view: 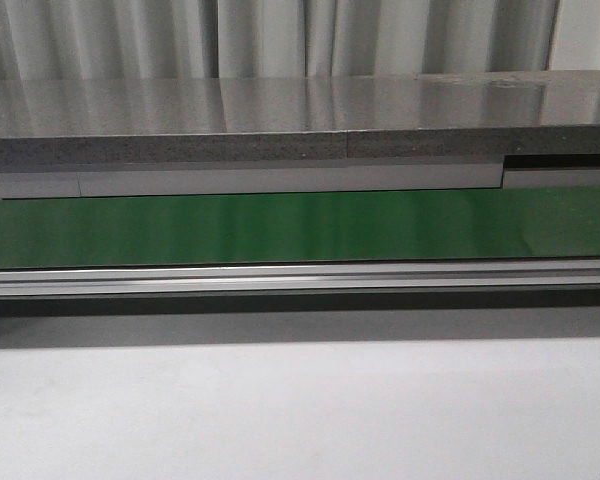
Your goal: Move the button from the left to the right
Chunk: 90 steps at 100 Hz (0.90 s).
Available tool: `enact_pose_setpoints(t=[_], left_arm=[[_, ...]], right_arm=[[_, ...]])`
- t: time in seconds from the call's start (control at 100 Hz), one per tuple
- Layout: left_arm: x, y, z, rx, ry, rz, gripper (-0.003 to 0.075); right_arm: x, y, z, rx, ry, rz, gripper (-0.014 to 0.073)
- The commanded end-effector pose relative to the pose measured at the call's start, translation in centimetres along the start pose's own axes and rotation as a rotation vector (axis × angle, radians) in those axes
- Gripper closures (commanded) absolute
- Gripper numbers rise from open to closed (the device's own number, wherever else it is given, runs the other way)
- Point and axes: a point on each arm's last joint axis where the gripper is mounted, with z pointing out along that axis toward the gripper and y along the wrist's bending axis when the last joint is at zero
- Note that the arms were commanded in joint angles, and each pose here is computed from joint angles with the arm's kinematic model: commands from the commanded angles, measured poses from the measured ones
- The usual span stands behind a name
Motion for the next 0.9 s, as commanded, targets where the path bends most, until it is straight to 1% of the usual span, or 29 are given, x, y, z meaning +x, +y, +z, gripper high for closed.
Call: enact_pose_setpoints(t=[0.0, 0.59, 0.67, 0.75, 0.89], left_arm=[[0.3, -0.1, -0.1, 0.015, -0.08, -0.01, 0.074], [-0.1, -0.1, -0.2, 0.015, -0.091, -0.01, 0.074], [-0.6, -0.1, -0.3, 0.012, -0.083, -0.029, 0.074], [-1.2, 0.0, -0.3, 0.009, -0.05, -0.046, 0.074], [-3.2, 0.1, -0.3, 0.007, -0.002, -0.079, 0.074]], right_arm=[[-1.4, -0.1, -0.3, 0.014, -0.121, -0.012, 0.0662], [-1.4, -0.1, -0.3, 0.014, -0.121, -0.012, 0.0662], [-1.4, -0.1, -0.3, 0.014, -0.121, -0.012, 0.0662], [-1.4, -0.1, -0.3, 0.014, -0.121, -0.012, 0.0662], [-1.4, -0.1, -0.3, 0.014, -0.121, -0.012, 0.0662]])
